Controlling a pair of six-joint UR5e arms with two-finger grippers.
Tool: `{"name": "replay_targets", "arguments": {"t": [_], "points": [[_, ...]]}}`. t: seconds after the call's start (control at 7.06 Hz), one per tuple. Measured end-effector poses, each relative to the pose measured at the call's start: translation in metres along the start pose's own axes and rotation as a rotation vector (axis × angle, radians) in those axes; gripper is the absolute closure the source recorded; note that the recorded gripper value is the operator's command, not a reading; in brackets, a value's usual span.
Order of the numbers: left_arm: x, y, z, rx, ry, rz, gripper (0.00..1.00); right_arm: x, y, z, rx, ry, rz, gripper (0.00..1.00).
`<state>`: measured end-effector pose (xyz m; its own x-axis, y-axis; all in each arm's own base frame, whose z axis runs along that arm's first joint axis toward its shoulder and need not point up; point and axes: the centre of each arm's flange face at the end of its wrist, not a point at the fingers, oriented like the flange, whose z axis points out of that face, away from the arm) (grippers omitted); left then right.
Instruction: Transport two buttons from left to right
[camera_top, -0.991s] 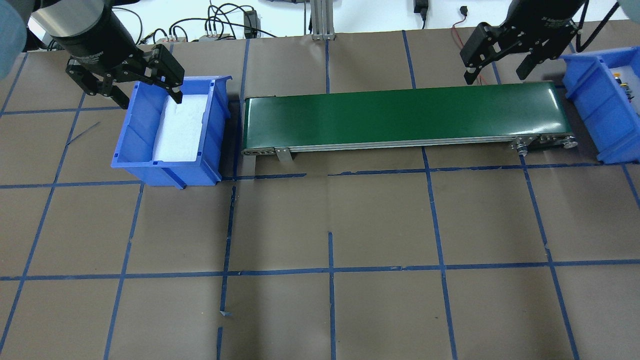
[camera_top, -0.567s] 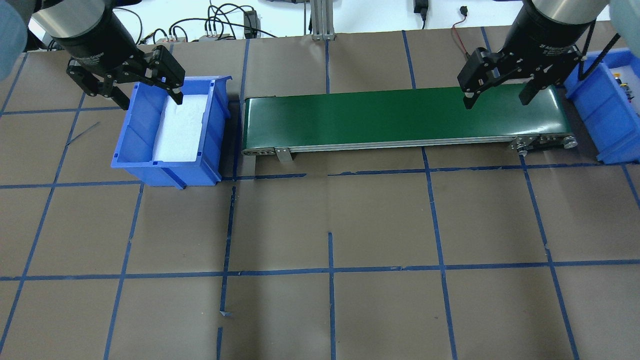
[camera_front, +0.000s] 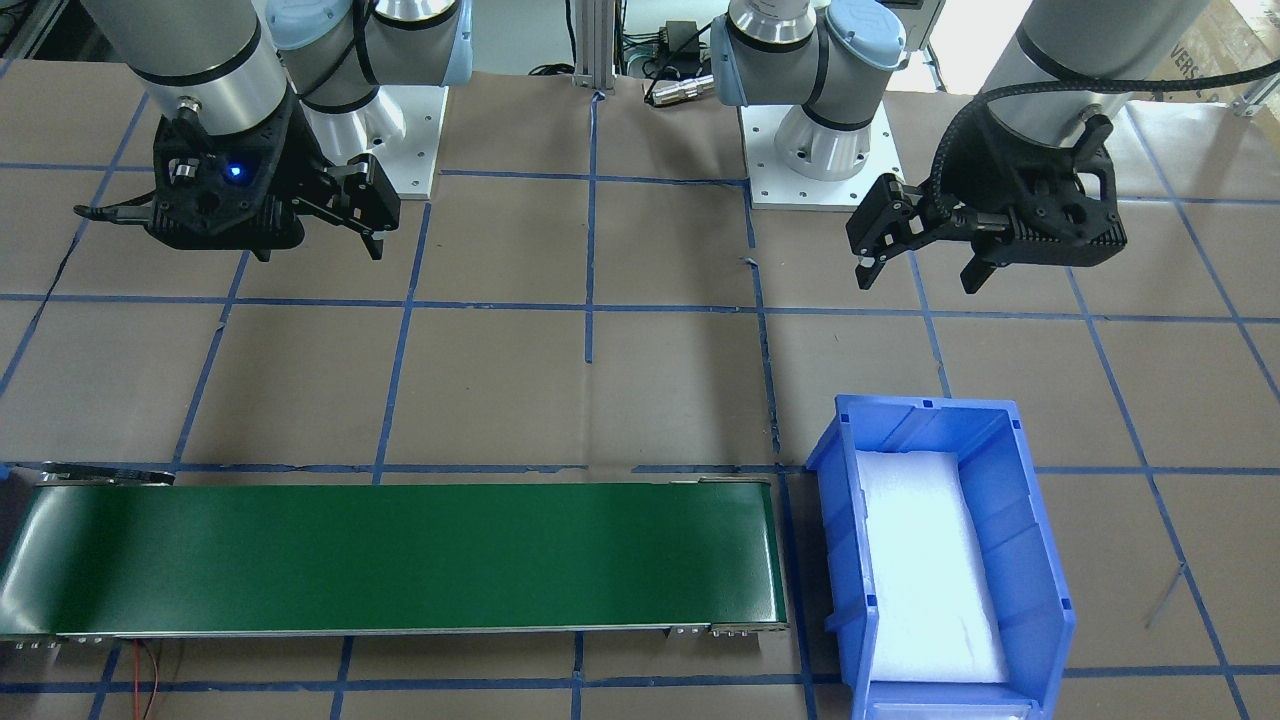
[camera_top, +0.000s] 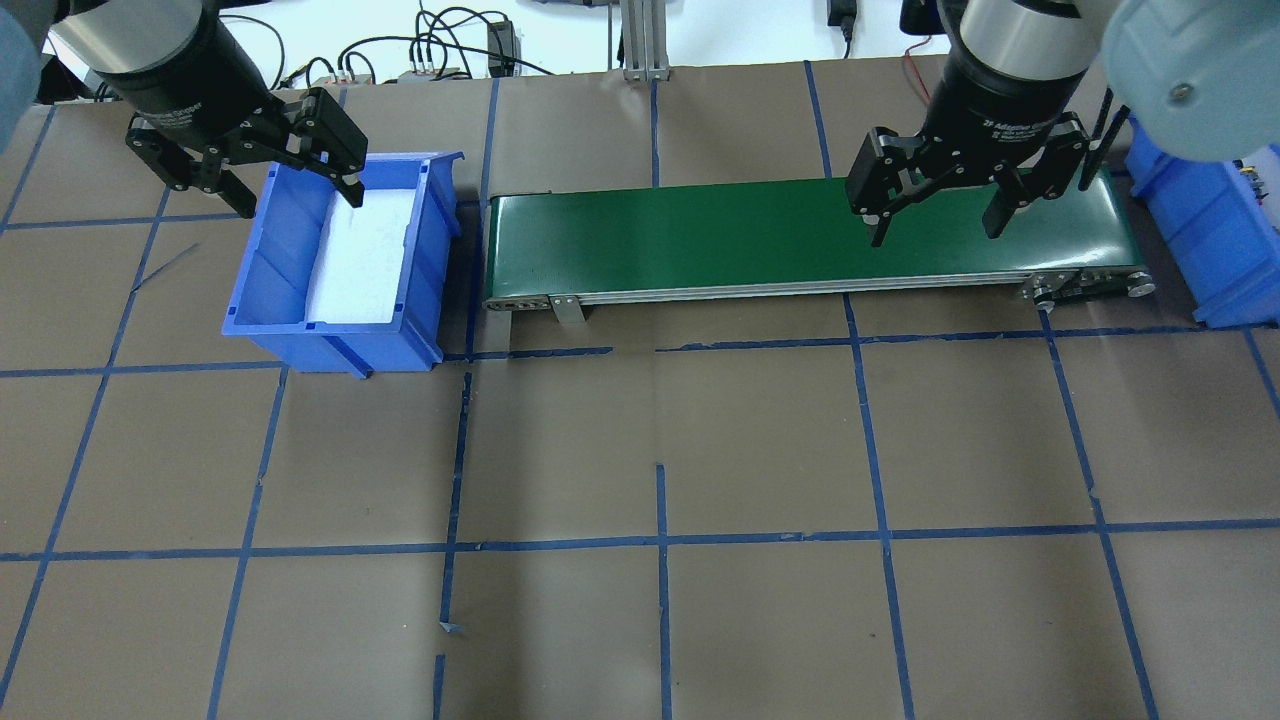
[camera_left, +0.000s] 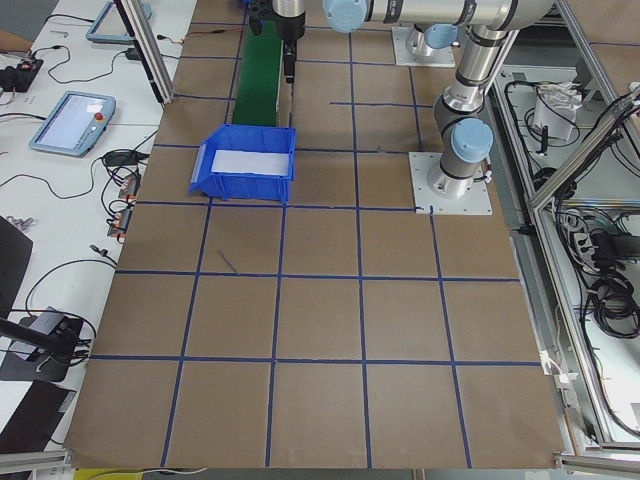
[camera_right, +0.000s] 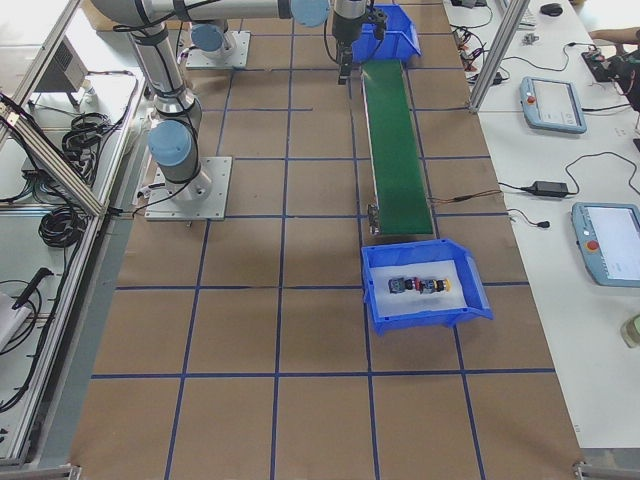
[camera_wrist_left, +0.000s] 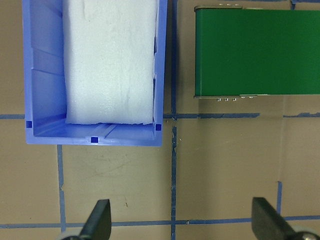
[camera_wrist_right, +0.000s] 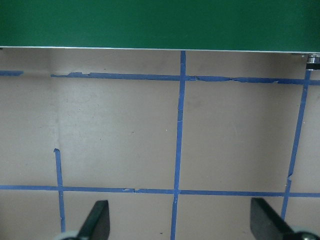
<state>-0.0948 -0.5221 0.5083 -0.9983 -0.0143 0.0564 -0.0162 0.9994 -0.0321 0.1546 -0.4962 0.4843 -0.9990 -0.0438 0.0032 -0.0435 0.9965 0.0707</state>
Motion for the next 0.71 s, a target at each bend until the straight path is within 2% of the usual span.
{"name": "replay_targets", "arguments": {"t": [0.71], "points": [[0.0003, -0.0019, 0.0015, 0.0, 0.005, -0.003, 0.0, -0.0026, 0.0005, 0.0027, -0.014, -0.002, -0.012, 0.0]]}}
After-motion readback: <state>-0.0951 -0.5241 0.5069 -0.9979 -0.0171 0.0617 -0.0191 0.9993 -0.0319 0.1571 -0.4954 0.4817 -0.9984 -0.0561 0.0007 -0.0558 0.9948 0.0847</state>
